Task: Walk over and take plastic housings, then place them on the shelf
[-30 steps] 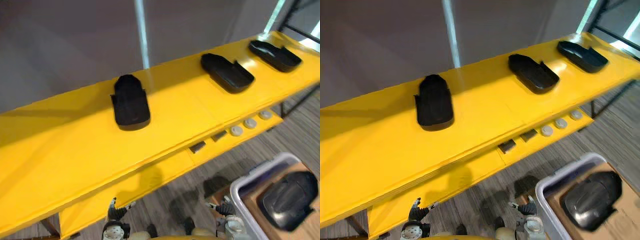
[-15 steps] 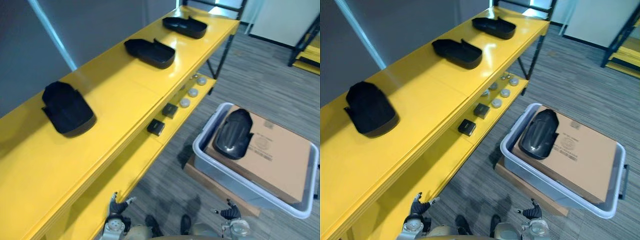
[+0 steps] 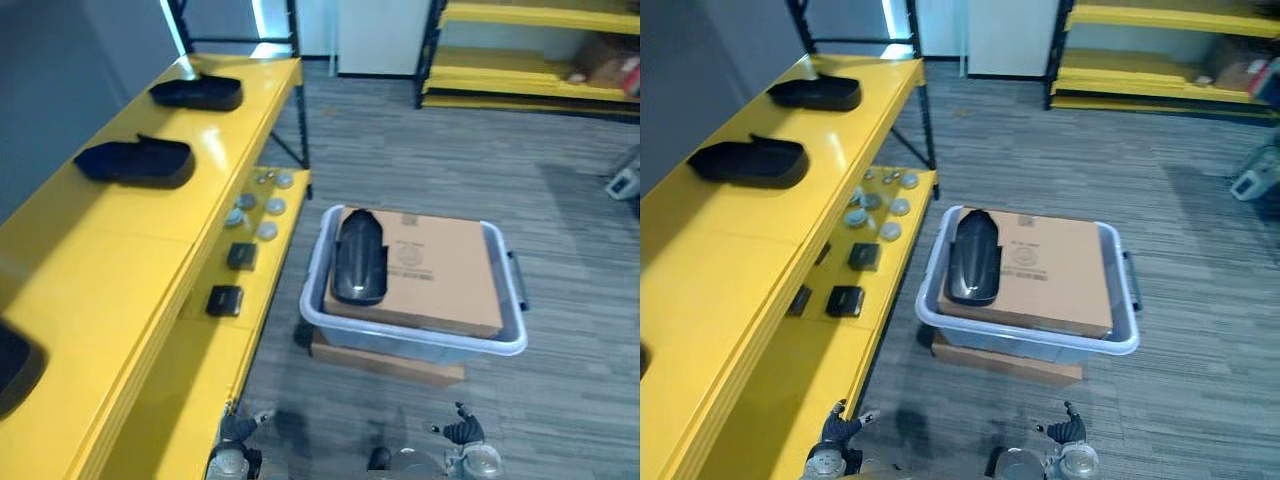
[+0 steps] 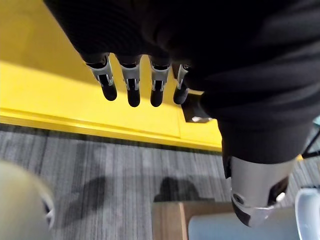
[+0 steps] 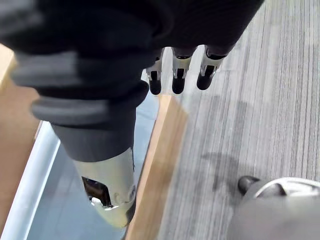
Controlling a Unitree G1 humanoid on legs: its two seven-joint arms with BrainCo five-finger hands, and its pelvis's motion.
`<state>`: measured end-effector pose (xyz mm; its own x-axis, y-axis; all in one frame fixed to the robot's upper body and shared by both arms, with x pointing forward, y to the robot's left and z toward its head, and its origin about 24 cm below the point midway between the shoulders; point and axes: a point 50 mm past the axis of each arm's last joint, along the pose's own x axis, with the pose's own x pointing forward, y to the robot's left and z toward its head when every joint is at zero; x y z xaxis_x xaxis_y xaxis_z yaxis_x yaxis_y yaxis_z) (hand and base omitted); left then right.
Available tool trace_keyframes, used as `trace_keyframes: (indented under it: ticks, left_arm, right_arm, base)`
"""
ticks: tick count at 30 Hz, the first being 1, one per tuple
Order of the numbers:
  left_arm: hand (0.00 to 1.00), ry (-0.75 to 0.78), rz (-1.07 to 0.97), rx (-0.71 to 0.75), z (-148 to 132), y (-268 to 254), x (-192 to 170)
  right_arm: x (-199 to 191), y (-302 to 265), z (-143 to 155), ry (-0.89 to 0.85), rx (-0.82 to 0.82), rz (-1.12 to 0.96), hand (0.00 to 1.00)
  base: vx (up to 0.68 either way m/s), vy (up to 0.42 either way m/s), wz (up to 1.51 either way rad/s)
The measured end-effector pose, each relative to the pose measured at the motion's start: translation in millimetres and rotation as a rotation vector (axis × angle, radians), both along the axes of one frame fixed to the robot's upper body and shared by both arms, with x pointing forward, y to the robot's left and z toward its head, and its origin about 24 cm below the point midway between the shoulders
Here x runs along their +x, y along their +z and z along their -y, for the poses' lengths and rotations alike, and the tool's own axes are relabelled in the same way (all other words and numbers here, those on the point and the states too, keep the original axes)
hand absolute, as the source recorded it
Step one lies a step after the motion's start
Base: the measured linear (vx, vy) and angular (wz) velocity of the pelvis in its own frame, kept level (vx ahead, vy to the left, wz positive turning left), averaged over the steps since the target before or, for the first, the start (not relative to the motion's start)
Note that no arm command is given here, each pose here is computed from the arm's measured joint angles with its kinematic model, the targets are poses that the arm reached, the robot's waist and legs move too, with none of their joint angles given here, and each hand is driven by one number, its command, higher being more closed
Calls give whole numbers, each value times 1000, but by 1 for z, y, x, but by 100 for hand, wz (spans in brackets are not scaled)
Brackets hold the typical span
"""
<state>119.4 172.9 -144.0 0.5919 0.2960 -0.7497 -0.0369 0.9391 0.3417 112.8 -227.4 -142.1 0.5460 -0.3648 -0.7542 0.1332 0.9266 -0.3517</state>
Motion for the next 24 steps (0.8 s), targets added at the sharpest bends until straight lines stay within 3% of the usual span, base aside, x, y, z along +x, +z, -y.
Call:
trace_keyframes:
  ticks: [8,16,19,24]
  left_arm:
    - [0,-54,-18,35,-7,-1,5]
    - [0,-13,-44,39,-16,-3,-2]
    - [0,17,-59,37,-20,-5,-7]
    - [0,56,-71,36,-27,-6,-14]
  right_arm:
    - [-16,-7,-11,-69,55,-26,0]
    - [-20,-7,-5,-190,88,-11,0]
    - [-22,-3,8,-291,72,22,0]
    - [8,52,61,-392,-116,329,0]
  base:
    - [106,148,-11]
    - [24,26,-13]
    - [-2,20,-11]
    - [-58,41,-18]
